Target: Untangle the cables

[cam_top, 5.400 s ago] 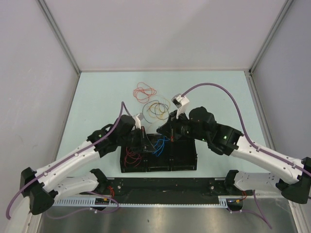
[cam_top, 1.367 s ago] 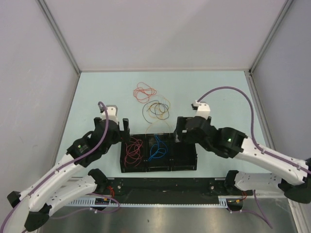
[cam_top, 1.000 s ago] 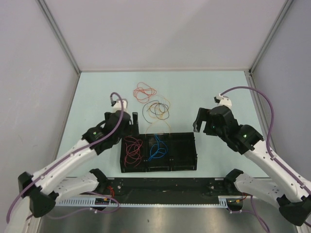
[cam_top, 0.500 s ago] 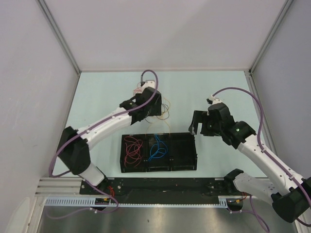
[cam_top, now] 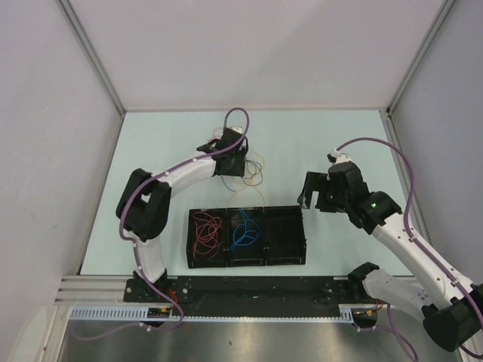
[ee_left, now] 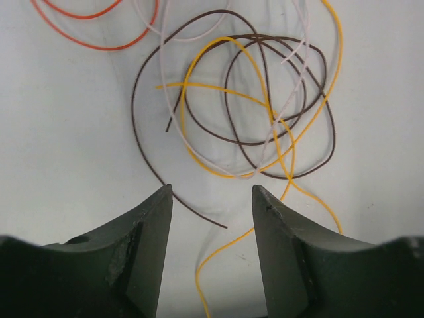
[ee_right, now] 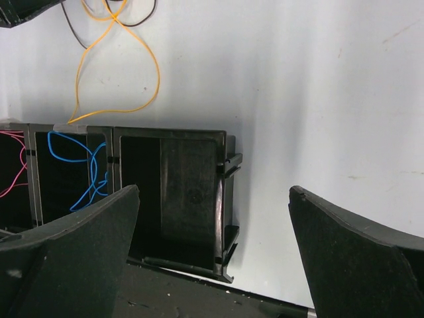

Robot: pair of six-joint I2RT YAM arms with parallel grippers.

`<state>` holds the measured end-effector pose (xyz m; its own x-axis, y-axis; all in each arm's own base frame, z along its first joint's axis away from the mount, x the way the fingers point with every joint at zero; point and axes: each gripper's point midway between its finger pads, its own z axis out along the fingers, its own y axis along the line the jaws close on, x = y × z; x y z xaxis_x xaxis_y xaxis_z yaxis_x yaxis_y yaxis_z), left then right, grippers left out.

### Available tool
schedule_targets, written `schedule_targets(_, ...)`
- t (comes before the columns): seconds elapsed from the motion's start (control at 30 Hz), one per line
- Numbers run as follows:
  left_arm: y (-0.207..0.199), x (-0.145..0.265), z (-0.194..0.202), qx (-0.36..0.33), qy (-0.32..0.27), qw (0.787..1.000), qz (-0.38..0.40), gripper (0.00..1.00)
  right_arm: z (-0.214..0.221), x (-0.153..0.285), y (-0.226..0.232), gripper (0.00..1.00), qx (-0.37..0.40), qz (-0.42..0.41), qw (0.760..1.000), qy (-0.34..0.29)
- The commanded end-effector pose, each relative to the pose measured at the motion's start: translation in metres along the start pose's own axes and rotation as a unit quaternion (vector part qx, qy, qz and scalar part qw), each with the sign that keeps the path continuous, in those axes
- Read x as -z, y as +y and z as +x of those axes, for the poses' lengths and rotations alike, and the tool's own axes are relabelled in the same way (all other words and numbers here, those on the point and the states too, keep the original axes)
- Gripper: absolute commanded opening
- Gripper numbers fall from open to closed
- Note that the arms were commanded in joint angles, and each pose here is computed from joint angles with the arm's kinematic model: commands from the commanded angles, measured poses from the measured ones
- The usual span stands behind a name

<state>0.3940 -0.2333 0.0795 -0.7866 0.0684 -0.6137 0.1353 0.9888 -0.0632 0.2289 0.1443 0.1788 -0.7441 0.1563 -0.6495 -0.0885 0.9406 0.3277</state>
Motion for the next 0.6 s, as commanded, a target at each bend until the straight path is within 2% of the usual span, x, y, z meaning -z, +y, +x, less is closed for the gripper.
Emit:
schedule_targets(0.0,-0.027,0.001,-0.027,-0.023,-0.032,0.998,0.058,0.56,-0.006,-0.001,-0.002,1.0,0.005,0.0,1.0,-0.01)
schedule_targets(0.57,-0.029,-0.033,-0.003,-0.045,0.001,0.997,0.061,0.54,-0.003,-0.006,-0.004,1.0,0.006,0.003,1.0,0.002)
